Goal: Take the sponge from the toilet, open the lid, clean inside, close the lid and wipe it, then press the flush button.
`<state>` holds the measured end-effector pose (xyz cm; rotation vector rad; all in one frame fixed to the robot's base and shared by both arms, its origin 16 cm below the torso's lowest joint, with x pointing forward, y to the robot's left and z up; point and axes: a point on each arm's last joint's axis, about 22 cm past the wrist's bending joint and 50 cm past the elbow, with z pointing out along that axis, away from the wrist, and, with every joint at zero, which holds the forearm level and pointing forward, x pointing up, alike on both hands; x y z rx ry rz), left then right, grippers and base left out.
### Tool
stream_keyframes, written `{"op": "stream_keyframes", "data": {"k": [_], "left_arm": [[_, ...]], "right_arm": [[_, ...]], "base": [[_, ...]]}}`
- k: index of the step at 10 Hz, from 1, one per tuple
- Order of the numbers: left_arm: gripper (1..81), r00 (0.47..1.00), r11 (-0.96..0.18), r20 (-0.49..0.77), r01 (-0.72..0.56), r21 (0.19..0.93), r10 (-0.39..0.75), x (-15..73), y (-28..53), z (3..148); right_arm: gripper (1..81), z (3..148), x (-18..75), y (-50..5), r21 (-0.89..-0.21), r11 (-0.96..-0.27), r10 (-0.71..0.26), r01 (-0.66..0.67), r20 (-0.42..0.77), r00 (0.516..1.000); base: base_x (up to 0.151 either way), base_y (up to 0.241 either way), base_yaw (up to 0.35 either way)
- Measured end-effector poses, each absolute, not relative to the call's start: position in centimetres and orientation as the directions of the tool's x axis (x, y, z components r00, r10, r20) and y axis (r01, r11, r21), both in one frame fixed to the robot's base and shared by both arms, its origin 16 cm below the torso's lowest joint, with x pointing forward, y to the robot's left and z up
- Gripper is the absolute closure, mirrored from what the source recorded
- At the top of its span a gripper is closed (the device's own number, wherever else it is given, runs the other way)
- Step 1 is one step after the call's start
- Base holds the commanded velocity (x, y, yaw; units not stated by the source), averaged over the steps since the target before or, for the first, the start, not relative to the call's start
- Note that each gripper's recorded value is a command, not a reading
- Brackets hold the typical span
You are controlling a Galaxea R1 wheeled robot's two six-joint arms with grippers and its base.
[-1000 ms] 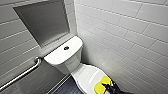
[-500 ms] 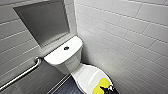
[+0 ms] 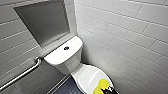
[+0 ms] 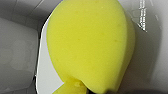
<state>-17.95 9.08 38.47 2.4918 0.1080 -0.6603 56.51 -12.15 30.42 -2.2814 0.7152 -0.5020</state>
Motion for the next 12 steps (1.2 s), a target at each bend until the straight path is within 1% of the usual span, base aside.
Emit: {"op": "stream_keyframes", "data": {"k": [3, 6, 7, 9, 10, 11, 12], "left_arm": [[1.0, 0.873, -0.839, -0.483, 0.213, 0.501, -0.067, -18.0, 8.4, 38.7], [1.0, 0.878, -0.838, -0.474, 0.205, 0.505, -0.071, -17.2, 8.3, 38.1], [1.0, 0.887, -0.839, -0.456, 0.195, 0.508, -0.070, -16.1, 8.5, 37.4], [1.0, 0.893, -0.835, -0.444, 0.193, 0.515, -0.068, -15.5, 8.8, 37.3], [1.0, 0.894, -0.828, -0.442, 0.198, 0.524, -0.067, -15.3, 8.9, 37.6], [1.0, 0.898, -0.818, -0.435, 0.201, 0.540, -0.066, -14.4, 9.1, 37.8], [1.0, 0.906, -0.804, -0.418, 0.200, 0.560, -0.065, -12.9, 9.5, 37.9]], "right_arm": [[81.1, 30.7, 56.4, -12.4, -0.710, -0.612, -0.612, -0.350, 0.144, 0.778], [81.1, 32.3, 55.2, -14.3, -0.717, -0.600, -0.584, -0.355, 0.089, 0.807], [81.1, 33.6, 54.8, -15.0, -0.730, -0.584, -0.577, -0.354, 0.067, 0.814], [81.1, 38.5, 56.3, -15.6, -0.784, -0.534, -0.565, -0.315, 0.054, 0.824], [81.1, 40.4, 57.1, -18.1, -0.791, -0.532, -0.572, -0.302, 0.073, 0.817], [81.1, 41.1, 56.0, -22.9, -0.764, -0.561, -0.580, -0.319, 0.088, 0.810], [81.1, 41.3, 53.4, -27.4, -0.721, -0.596, -0.580, -0.354, 0.081, 0.811]], "base": [[0.000, 0.000, 0.000], [0.000, 0.000, 0.000], [0.000, 0.000, 0.000], [0.000, 0.000, 0.000], [0.000, 0.000, 0.000], [0.000, 0.000, 0.000], [0.000, 0.000, 0.000]]}}
